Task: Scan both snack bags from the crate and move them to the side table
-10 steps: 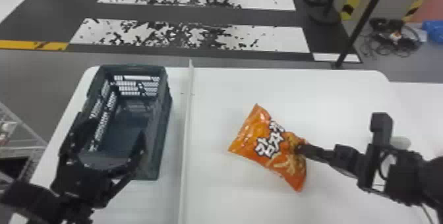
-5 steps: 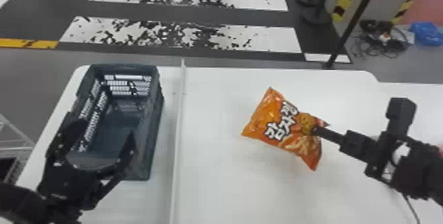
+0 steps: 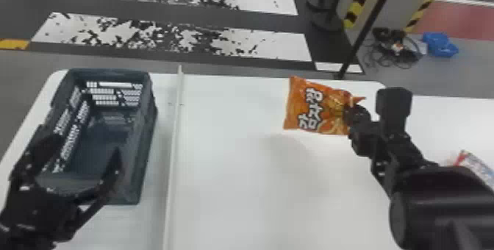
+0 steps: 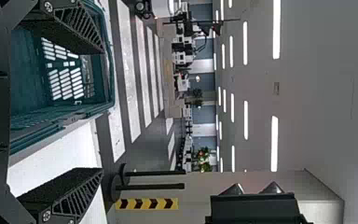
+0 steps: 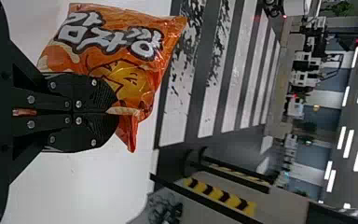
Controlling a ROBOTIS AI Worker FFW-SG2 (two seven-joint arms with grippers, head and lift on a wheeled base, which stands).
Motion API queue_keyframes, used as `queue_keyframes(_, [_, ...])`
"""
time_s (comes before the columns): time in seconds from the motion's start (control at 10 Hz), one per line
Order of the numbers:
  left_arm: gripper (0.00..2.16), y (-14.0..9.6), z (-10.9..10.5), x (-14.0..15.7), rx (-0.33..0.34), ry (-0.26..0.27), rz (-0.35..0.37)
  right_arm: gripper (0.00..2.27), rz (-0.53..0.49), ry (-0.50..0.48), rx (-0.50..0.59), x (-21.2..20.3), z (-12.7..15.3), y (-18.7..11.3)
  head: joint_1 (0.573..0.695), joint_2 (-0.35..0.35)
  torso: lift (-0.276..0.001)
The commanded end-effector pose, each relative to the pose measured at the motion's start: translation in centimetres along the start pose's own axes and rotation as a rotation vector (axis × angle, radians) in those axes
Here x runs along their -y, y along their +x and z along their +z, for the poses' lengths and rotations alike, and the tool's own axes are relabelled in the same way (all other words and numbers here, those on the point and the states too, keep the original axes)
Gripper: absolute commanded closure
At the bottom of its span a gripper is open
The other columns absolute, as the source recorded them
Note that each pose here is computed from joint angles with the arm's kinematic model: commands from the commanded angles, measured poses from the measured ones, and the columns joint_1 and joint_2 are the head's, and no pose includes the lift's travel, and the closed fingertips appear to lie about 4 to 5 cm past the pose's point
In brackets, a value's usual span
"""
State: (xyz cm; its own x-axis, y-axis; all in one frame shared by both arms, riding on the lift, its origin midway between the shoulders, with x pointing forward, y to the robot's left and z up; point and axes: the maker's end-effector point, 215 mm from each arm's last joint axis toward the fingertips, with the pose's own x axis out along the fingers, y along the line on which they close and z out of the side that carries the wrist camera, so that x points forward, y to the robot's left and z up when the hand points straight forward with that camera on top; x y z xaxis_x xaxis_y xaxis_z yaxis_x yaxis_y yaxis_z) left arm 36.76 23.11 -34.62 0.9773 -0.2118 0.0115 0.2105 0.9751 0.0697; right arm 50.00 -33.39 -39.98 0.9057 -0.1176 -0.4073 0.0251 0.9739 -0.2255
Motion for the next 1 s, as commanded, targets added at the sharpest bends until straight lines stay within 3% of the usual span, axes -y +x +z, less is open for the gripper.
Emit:
queue_keyframes(0.0, [0.1,0.0,-0.1,-0.1,0.0,-0.006,0.002,2.25,-0.057,-0.209,0.133,-2.1,2.6,-0.7,0.695,-0.138,-0.075])
queue_keyframes(0.2, [0.1,0.0,-0.1,-0.1,0.0,-0.006,0.002,2.25,-0.121,-0.399,0.197,-3.4,2.8,-0.9,0.695,-0.104,-0.075])
queue_keyframes(0.3, [0.1,0.0,-0.2,-0.1,0.001,-0.009,0.003,2.25,-0.177,-0.556,0.215,-4.2,1.9,-1.1,0.695,-0.098,-0.075])
queue_keyframes(0.5, [0.1,0.1,-0.3,-0.3,0.001,-0.01,0.004,2.25,-0.222,-0.814,0.187,-5.6,-2.4,-1.3,0.695,-0.081,-0.075])
queue_keyframes(0.6, [0.1,0.2,-0.3,-0.3,0.003,-0.013,0.005,2.25,-0.206,-0.895,0.173,-6.4,-4.5,-1.5,0.695,-0.072,-0.075])
queue_keyframes(0.8, [0.1,0.2,-0.9,-0.5,-0.007,-0.018,0.007,2.15,-0.131,-0.94,0.173,-9.1,-7.7,-3.6,0.695,-0.06,-0.075])
queue_keyframes(0.9, [0.1,0.3,-1.1,-0.5,-0.01,-0.019,0.007,1.75,-0.104,-0.953,0.188,-10.2,-8.5,-4.7,0.695,-0.045,-0.075])
